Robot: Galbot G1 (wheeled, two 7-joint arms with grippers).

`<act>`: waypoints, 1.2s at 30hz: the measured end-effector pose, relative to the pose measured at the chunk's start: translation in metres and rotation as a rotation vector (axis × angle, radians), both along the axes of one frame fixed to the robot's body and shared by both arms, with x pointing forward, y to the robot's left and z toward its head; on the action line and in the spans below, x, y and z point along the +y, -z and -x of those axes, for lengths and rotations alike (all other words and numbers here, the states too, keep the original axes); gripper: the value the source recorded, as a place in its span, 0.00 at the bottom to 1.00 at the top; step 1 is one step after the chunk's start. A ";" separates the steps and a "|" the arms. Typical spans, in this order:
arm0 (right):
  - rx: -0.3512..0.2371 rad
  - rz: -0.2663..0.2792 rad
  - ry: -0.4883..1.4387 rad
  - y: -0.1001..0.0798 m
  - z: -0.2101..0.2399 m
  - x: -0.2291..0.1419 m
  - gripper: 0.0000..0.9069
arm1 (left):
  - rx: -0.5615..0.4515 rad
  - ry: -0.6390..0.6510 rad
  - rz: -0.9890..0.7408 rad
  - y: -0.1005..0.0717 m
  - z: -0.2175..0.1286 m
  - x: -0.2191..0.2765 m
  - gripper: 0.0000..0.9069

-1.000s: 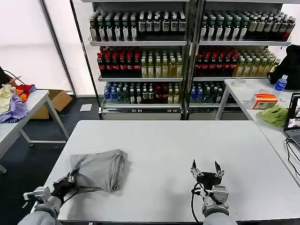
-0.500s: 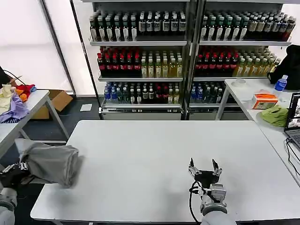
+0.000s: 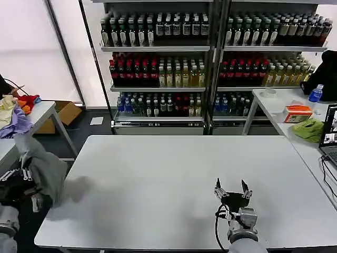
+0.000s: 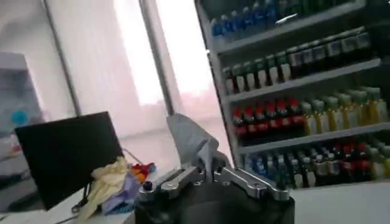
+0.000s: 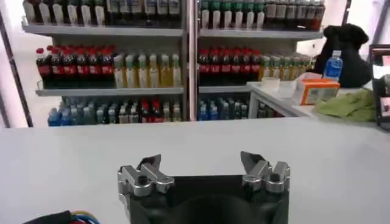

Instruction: Fold and organize the clothes.

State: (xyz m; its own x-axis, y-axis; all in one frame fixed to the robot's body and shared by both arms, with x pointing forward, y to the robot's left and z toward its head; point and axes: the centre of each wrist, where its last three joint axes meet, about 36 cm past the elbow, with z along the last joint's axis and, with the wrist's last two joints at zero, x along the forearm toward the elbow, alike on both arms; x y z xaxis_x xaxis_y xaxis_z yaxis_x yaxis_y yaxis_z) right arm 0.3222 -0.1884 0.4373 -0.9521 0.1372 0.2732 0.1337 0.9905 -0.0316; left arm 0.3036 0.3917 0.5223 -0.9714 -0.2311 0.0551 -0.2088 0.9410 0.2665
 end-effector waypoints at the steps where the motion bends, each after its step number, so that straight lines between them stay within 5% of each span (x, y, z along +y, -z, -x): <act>1: 0.001 -0.001 0.002 0.000 0.001 -0.001 1.00 | 0.005 0.012 -0.005 0.001 0.000 -0.004 0.00; 27: 0.037 0.021 0.087 0.006 0.013 -0.023 1.00 | 0.302 0.511 0.349 0.082 0.009 -0.218 0.01; 29: 0.041 0.025 0.089 0.006 0.013 -0.024 1.00 | 0.320 0.535 0.375 0.087 0.006 -0.229 0.96; 36: 0.058 0.023 0.074 0.010 0.011 -0.023 1.00 | 0.337 0.628 0.453 0.088 -0.003 -0.259 1.00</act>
State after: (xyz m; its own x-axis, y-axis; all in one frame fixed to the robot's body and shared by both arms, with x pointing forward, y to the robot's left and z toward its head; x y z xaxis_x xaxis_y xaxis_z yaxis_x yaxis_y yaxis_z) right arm 0.3112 -0.2112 0.4270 -0.9220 0.2134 0.3231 0.2037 0.9769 -0.0640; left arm 0.3071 0.1330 0.4338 -0.8270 0.4603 0.3226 0.4114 0.8868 -0.2106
